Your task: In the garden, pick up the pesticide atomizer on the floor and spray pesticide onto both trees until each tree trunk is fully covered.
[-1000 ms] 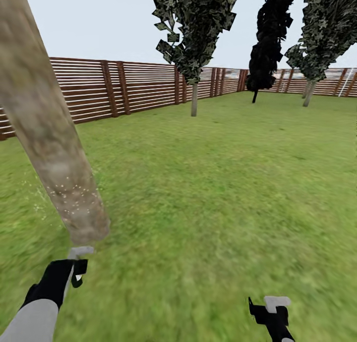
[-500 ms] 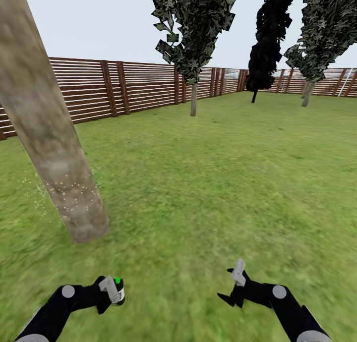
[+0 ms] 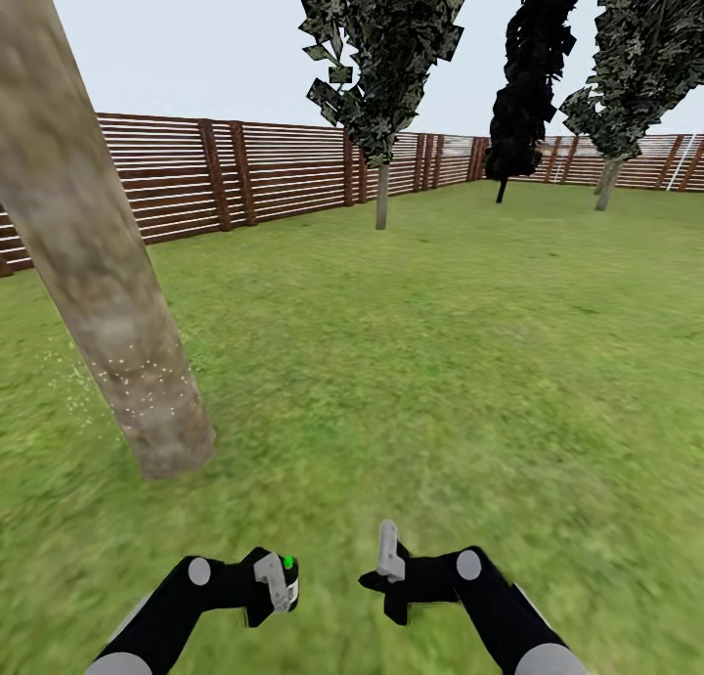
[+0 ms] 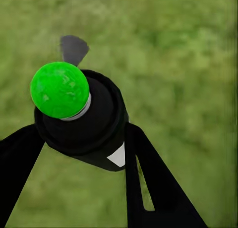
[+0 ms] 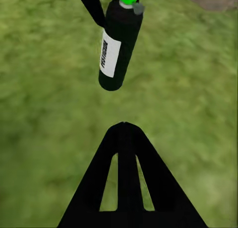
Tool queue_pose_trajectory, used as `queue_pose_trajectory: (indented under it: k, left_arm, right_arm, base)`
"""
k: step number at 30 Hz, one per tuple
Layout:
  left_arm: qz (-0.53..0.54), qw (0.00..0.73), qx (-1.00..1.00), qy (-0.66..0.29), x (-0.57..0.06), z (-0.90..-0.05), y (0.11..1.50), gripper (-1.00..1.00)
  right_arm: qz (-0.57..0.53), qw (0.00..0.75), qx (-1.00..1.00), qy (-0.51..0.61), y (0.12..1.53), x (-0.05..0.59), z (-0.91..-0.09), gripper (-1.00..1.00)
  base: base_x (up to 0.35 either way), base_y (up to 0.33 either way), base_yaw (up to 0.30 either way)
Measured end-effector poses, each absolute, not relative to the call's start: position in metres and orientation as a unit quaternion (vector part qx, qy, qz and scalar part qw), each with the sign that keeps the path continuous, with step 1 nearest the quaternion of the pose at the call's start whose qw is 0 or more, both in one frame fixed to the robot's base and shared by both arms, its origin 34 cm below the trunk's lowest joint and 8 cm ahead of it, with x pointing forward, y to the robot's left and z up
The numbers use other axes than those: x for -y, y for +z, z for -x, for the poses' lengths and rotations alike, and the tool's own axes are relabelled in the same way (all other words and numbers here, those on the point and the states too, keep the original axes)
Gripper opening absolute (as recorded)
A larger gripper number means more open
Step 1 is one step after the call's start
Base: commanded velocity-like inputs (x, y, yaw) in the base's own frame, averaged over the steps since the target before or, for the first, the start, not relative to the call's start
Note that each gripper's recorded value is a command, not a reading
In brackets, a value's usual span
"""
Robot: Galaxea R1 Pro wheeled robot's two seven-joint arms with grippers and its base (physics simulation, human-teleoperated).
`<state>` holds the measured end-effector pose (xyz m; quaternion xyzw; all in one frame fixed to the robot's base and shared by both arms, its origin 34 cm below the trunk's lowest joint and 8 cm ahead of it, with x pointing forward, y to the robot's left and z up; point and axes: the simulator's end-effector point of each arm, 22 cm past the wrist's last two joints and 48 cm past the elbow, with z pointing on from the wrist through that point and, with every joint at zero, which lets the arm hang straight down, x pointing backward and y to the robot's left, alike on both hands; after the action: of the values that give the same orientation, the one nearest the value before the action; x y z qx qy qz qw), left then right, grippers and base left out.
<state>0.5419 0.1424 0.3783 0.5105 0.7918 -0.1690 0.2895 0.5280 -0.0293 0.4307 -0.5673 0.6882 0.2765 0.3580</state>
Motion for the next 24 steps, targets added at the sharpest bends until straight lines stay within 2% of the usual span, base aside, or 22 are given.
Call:
queue_pose_trajectory:
  k: [7,24]
  left_arm:
    - [-0.512,0.283,-0.787,-0.195,-0.119,-0.526,0.371,-1.00]
    - [-0.498,0.263,-0.781,-0.268,-0.077,-0.491,0.368,-1.00]
  right_arm:
    - [0.569,0.369,-0.679,0.282,0.441,0.014,-0.530,-1.00]
    - [0.569,0.367,-0.682,0.276,0.438,0.021,-0.532,-1.00]
  base:
    - [0.000,0.000,0.000]
    - [0.000,0.000,0.000]
